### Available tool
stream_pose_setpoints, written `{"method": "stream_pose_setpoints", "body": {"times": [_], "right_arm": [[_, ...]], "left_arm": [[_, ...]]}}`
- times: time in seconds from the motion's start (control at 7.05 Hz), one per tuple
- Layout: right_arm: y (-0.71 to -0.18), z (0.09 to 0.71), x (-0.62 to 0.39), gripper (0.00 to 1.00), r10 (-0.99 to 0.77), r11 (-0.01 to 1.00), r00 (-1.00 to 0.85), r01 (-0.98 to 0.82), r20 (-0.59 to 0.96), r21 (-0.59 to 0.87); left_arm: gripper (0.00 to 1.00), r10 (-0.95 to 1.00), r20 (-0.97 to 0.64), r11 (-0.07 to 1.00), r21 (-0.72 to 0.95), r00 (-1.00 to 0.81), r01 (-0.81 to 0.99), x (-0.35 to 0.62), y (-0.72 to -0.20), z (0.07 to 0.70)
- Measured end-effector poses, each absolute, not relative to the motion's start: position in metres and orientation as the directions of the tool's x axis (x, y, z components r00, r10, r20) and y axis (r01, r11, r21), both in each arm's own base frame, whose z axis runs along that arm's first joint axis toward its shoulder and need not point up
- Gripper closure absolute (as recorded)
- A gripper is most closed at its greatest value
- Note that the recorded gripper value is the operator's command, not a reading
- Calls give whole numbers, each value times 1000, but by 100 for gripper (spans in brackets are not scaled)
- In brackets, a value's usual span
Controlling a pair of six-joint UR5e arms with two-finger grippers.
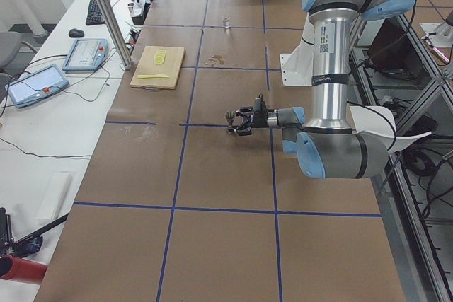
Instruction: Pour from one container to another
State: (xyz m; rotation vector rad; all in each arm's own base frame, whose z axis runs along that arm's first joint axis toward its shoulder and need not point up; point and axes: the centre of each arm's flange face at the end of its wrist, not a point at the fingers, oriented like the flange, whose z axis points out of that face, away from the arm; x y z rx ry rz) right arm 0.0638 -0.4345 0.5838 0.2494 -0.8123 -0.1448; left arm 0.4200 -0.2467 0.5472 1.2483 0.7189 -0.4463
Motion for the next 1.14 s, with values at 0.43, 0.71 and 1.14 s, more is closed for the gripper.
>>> {"method": "stream_pose_setpoints", "body": {"times": [0.43, 0.71, 1.14], "right_arm": [[-434, 583, 64, 0, -225, 960, 680, 33, 698, 277], [-434, 583, 64, 0, -225, 960, 680, 33, 698, 278], [-434, 583, 64, 0, -226, 960, 680, 34, 698, 278]], "left_arm": [[35, 73, -710, 271, 690, 701, 671, 420, -247, 551], [35, 73, -719, 268, 681, 691, 681, 418, -247, 552], [67, 73, -720, 268, 681, 690, 682, 417, -247, 553]]}}
